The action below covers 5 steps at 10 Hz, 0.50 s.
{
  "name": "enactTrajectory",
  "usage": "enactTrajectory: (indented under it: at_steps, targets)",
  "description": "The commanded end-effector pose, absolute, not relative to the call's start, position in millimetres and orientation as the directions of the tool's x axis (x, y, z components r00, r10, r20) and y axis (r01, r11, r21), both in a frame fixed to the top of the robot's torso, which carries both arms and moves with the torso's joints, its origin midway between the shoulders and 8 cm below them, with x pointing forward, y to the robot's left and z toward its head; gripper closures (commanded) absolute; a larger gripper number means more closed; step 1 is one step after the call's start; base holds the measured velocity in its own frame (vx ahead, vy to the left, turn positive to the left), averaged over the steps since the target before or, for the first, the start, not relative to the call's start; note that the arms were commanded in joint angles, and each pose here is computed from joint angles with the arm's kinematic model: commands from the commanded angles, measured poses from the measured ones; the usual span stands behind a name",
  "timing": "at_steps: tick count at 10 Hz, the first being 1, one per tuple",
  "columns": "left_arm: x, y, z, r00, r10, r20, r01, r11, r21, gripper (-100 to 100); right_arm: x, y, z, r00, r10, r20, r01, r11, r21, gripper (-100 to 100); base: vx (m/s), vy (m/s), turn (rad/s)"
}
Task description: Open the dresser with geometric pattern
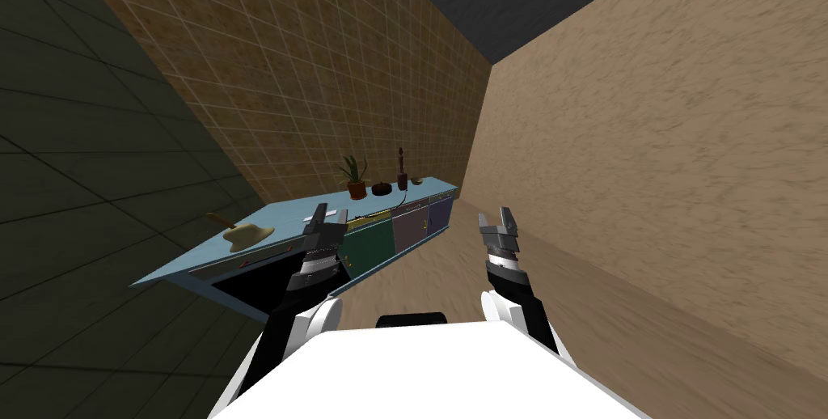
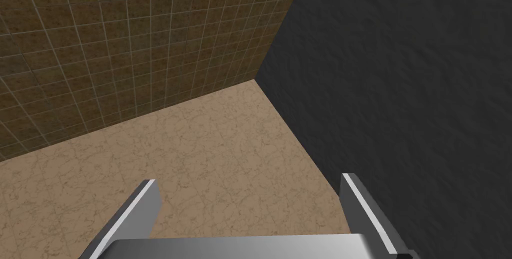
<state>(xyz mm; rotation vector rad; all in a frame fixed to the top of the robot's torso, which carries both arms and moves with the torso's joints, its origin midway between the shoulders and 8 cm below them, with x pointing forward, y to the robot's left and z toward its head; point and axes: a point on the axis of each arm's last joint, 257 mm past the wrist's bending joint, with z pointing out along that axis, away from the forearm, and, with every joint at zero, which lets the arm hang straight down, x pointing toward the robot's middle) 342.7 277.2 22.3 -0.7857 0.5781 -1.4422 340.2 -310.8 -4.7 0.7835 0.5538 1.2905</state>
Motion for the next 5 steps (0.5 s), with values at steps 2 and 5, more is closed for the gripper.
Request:
enactTrajectory:
  at_steps: [2, 5]
  targets:
    - [342.7, 277.2, 22.3, 0.069, -0.992, 0.110, 0.641, -0.041, -0.766, 0, 340.2, -310.8, -4.7, 0.209, 0.976, 0.061, -0.628, 0.086, 0.773, 0, 0.000, 0.000, 0.000]
    - [342.7, 277.2, 22.4, 0.069, -0.992, 0.110, 0.641, -0.040, -0.766, 0, 340.1, -310.8, -4.6, 0.209, 0.976, 0.061, -0.628, 0.086, 0.773, 0, 0.000, 0.000, 0.000]
